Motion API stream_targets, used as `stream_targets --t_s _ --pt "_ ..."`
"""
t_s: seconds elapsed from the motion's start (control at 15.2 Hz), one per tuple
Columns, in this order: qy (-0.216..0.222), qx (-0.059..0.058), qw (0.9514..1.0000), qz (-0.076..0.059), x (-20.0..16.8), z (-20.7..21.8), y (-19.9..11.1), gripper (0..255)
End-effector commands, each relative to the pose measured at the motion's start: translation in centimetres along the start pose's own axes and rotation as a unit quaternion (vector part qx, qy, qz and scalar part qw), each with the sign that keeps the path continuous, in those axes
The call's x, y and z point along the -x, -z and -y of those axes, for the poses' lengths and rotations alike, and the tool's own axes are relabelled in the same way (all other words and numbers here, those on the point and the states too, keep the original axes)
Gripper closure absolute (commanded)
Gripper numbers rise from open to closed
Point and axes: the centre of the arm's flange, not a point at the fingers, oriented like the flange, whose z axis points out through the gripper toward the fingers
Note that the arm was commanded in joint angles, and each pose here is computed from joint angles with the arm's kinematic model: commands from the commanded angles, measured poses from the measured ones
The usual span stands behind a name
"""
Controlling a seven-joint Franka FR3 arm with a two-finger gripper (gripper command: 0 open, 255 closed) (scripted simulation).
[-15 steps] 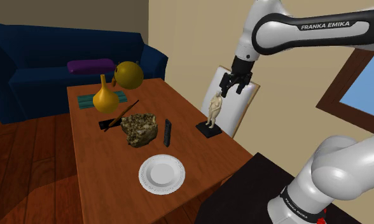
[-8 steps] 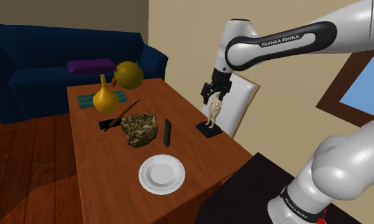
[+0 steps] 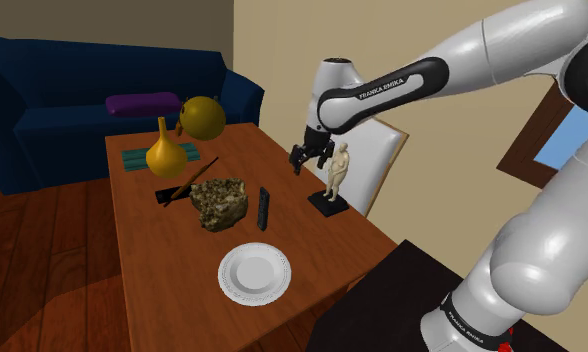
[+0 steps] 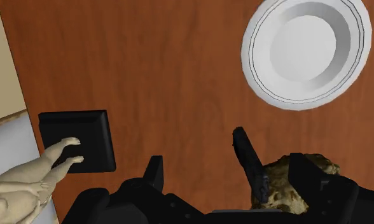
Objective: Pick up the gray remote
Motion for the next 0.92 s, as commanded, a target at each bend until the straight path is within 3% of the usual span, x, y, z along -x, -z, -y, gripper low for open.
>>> stream_targets --t_s 0.0,0.86 --pt "0.000 0.000 1.0000 -0.002 -1.5 1.2 -1.8 0" --pt "0.000 0.003 1.0000 -0.009 -11.5 7.5 -14.1 0"
